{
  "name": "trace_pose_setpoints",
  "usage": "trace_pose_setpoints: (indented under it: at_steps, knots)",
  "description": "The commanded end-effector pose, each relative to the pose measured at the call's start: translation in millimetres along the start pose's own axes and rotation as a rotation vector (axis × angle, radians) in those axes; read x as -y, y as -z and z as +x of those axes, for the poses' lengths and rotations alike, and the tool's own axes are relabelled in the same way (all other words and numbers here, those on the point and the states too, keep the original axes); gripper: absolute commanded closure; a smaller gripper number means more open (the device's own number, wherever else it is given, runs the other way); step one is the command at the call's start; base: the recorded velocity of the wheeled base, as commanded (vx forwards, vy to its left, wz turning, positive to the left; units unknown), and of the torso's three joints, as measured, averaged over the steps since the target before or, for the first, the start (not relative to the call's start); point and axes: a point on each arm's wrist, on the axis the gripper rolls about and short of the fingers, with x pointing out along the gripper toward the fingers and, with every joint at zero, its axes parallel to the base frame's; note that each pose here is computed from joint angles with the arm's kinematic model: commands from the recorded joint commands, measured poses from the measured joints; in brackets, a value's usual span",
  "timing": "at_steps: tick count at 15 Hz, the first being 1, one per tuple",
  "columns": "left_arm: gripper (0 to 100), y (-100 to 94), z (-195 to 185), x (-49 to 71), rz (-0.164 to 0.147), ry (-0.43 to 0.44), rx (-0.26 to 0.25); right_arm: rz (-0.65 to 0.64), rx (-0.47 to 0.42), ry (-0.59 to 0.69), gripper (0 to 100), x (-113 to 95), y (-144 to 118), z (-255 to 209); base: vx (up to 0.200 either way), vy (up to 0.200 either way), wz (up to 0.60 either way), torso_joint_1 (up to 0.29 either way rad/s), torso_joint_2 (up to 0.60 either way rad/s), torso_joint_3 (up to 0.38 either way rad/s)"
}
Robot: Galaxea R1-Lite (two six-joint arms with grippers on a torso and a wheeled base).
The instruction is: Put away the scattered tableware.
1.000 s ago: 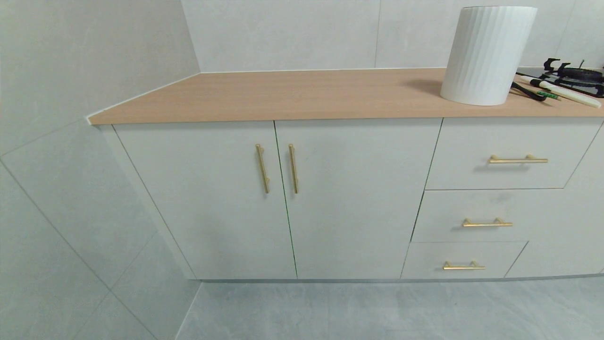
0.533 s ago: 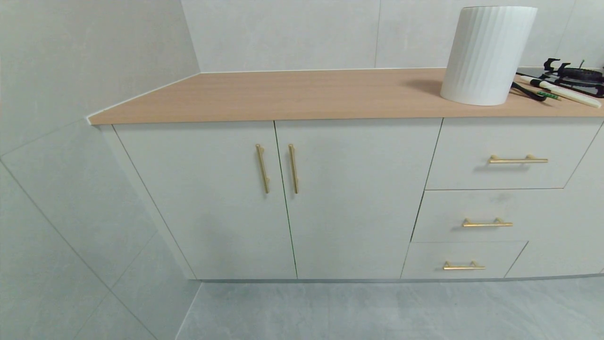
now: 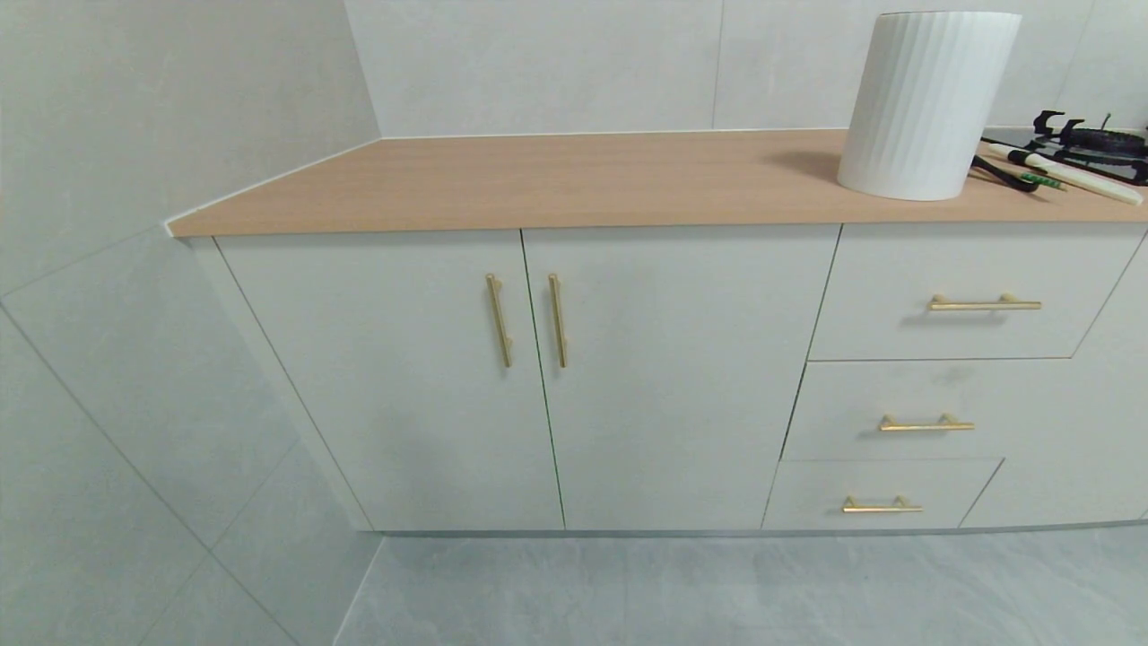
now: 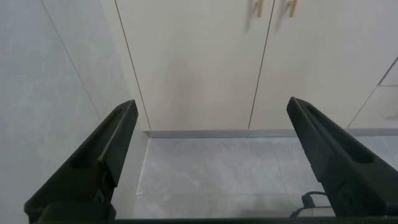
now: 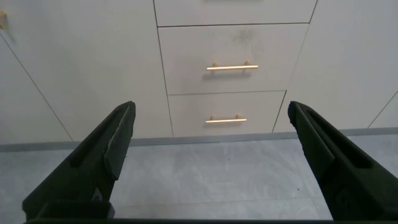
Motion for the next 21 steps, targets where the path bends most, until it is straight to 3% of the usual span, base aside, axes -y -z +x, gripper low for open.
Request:
trace_pose_setpoints:
  at_steps: [1,21]
  knots:
    - [0,0.0,0.1,0.0,-0.001,0.0,-0.001,0.0,-0.003,-0.001,0,0.0,-0.1,0.2,0.0,-0.2,0.0,-0.007,0.01,-0.002]
    - [0,0.0,0.1,0.0,-0.002,0.0,-0.001,0.0,-0.002,-0.001,0,0.0,0.0,0.1,0.0,-0.2,0.0,0.004,0.0,0.002]
